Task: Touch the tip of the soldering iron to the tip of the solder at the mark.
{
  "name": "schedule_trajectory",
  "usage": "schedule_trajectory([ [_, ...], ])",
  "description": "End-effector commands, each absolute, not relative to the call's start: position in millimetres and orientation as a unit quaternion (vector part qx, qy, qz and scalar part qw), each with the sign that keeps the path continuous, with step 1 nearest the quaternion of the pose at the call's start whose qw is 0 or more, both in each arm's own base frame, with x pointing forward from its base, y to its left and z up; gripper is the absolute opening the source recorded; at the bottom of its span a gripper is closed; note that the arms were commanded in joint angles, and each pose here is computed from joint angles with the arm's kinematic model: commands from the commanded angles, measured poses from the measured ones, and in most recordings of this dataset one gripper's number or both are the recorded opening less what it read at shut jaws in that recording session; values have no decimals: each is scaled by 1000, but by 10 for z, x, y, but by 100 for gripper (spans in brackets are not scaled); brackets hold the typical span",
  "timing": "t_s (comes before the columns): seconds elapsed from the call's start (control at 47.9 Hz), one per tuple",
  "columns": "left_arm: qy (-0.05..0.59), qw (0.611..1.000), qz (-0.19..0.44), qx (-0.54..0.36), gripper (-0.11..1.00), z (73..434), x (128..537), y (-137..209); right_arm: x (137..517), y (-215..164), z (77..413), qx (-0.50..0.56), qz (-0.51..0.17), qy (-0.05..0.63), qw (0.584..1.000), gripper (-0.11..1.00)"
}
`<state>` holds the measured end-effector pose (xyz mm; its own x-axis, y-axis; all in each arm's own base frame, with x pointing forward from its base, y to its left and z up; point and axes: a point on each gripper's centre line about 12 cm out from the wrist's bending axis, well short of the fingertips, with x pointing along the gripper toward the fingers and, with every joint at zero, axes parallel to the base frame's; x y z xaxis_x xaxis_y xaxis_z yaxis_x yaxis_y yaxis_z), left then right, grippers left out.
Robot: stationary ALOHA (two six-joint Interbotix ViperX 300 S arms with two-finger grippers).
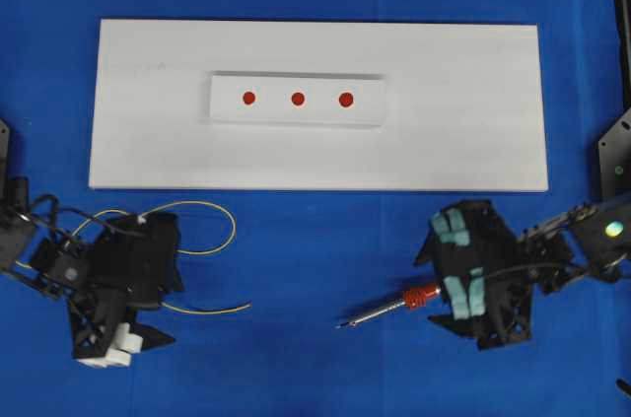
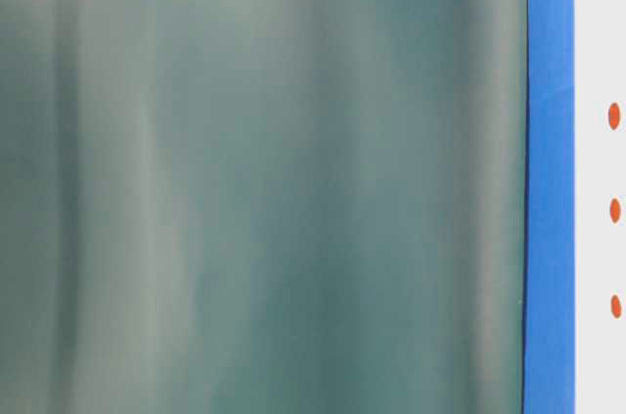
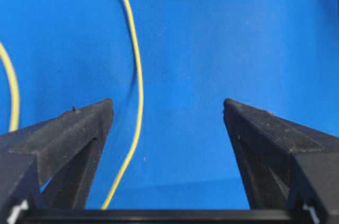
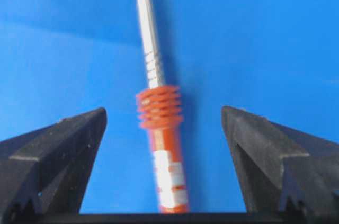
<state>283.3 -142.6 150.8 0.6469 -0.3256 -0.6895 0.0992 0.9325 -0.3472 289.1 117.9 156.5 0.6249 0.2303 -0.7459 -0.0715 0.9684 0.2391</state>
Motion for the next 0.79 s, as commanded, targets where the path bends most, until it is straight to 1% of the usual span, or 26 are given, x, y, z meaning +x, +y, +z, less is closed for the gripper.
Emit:
schedule_trajectory([
  [0.0,377,907,-119,-144,78,1800,2828,-1342,2915,1067,1887,90,80,388,914,80],
  [0.146,345,923,-121,-119,78,2078,2731,-1148,2823,760,2224,74,52,345,934,80],
  [0.272,294,944,-122,-88,78,2317,2631,-934,2709,515,2463,73,25,305,949,80],
  [0.522,204,974,-79,-53,78,2631,2300,-451,2301,162,2880,74,-20,224,972,80],
  [0.668,137,988,-61,-28,78,2832,2005,-269,2074,10,2998,60,-53,205,975,80],
  [0.773,102,993,-50,-12,78,2874,1787,-190,1937,-67,2978,51,-71,199,976,79],
])
